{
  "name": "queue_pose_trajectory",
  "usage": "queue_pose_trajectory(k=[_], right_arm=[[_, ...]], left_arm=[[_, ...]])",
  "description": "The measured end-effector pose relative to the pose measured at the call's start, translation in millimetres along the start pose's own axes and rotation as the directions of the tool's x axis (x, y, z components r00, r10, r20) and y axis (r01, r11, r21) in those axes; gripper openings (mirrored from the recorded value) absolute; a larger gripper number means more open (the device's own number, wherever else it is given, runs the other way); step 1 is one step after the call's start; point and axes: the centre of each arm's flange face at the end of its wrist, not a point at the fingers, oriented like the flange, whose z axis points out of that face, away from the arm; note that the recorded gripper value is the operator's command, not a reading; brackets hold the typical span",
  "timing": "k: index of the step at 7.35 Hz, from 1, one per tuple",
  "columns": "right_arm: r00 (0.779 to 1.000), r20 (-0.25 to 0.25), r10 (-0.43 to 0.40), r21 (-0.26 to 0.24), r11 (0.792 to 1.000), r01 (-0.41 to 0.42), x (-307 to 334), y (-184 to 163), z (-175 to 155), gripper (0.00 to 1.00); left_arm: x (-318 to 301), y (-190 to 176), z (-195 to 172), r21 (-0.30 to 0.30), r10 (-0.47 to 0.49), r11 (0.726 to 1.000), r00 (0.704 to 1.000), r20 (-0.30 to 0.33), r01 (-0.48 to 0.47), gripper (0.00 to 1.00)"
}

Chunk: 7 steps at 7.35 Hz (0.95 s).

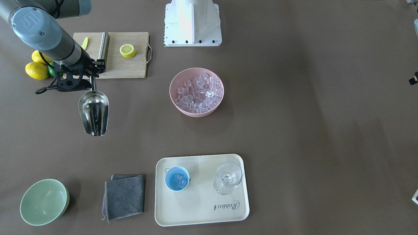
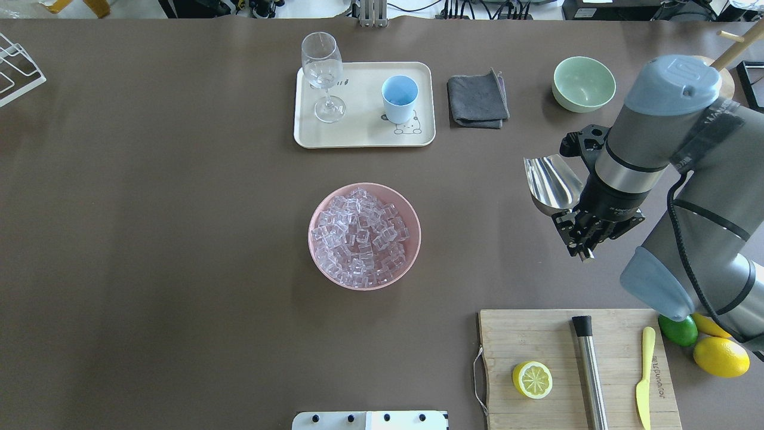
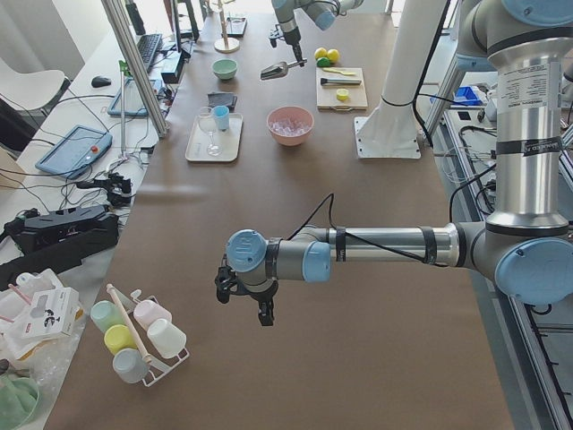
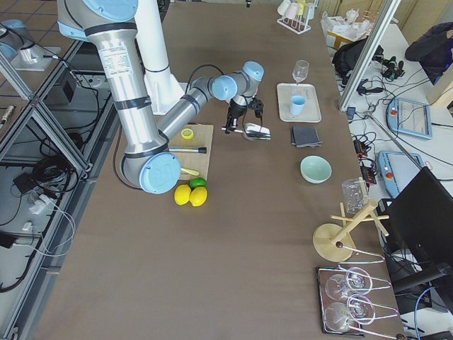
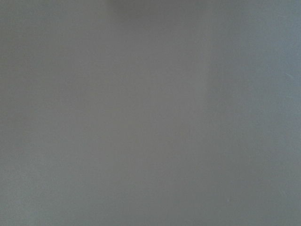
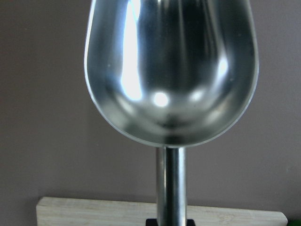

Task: Put ice in cup with scoop
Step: 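Carry the empty scoop back and lower it onto the table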

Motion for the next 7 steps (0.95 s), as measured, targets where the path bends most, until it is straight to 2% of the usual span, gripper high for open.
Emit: queue_pose_trajectory(k=[2, 3, 4, 7], right_arm=[[0.997, -0.029, 0.077, 0.080, 0.994, -0.074, 5, 6, 26, 0.00], [0.995, -0.030, 0.099, 0.102, 0.990, -0.095, 5, 9, 36, 0.00], [0.994, -0.020, 0.105, 0.114, 0.988, -0.102, 5, 10, 46, 0.00], [0.993, -0.016, 0.113, 0.107, 0.988, -0.111, -2, 13, 66, 0.00]], left_arm=[[1, 1, -8, 0.015, -0.002, 1.000, 1.000, -0.011, 0.002, 0.98], [3, 2, -11, 0.022, 0.003, 1.000, 1.000, -0.011, -0.003, 0.98], [5, 3, -14, 0.027, 0.010, 1.000, 1.000, -0.007, -0.010, 0.98], [14, 15, -23, 0.044, 0.036, 0.998, 0.999, -0.004, -0.036, 0.98]])
